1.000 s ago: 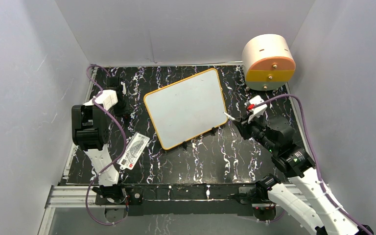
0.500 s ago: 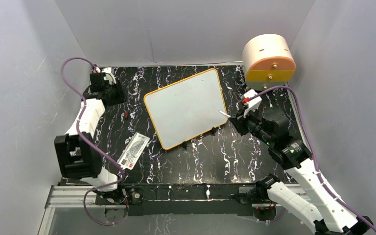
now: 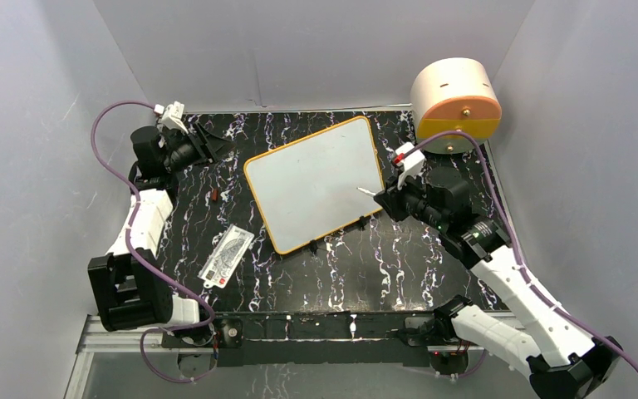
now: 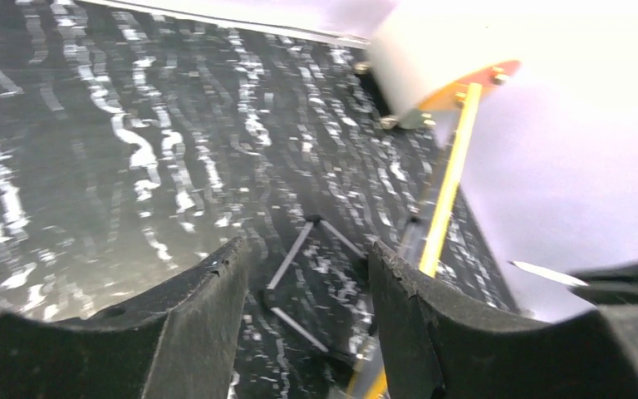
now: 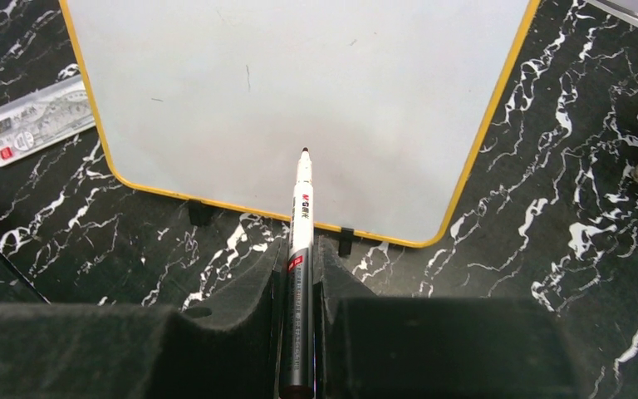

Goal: Write a sentence on the whiteboard
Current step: Place the pen cap at the center of the board, then write a sentence on the whiteboard.

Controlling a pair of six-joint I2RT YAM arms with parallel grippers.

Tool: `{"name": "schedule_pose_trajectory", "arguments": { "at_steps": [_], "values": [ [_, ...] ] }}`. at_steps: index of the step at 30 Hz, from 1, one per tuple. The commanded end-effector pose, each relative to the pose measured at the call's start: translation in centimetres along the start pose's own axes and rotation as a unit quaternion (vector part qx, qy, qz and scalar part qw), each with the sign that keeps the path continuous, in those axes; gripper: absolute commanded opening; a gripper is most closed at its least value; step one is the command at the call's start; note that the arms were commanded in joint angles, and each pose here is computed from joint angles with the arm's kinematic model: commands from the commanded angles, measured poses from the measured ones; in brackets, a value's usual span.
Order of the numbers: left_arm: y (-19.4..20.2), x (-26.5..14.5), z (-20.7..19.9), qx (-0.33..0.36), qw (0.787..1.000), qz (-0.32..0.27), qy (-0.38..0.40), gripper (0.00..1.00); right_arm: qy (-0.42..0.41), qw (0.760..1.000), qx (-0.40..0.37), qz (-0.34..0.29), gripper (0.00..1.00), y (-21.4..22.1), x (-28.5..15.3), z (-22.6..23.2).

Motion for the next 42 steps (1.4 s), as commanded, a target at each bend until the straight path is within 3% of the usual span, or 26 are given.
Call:
{"name": "schedule_pose_trajectory", "arguments": {
  "at_steps": [1,10,17,34,42],
  "values": [
    [-1.5,-0.7,-3.3,0.017,0.987,-0.015,0.158,0.54,-0.019,0.998,0.004,-0.062,0.0,-2.9,0.5,0.9],
    [0.4,0.8,-4.3,0.038,0.983,0.04,0.173,0.58,-0.039,0.998,-0.008,-0.056,0.0,-3.4,2.0,2.5],
    [1.7,1.9,-4.2,0.041,0.978,0.075,0.19,0.56,-0.048,0.996,-0.022,-0.065,0.0,-4.0,2.7,3.7],
    [3.3,2.8,-4.3,0.035,0.951,0.115,0.284,0.31,-0.044,0.995,-0.061,-0.067,0.0,-3.6,4.4,6.2],
    [4.6,3.7,-5.5,0.041,0.938,0.136,0.316,0.08,-0.029,0.994,-0.076,-0.072,0.0,-3.3,4.4,6.9]
  ]
}}
Point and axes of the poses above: each gripper's point midway between its finger pads, its own x axis out along the fingers, its own z axis along the line the jaws close on, y = z × x, the point moved 9 cm from there along -x, back along the fingers, and after that the axes turned 5 degrees about x, right-handed, at the moved point
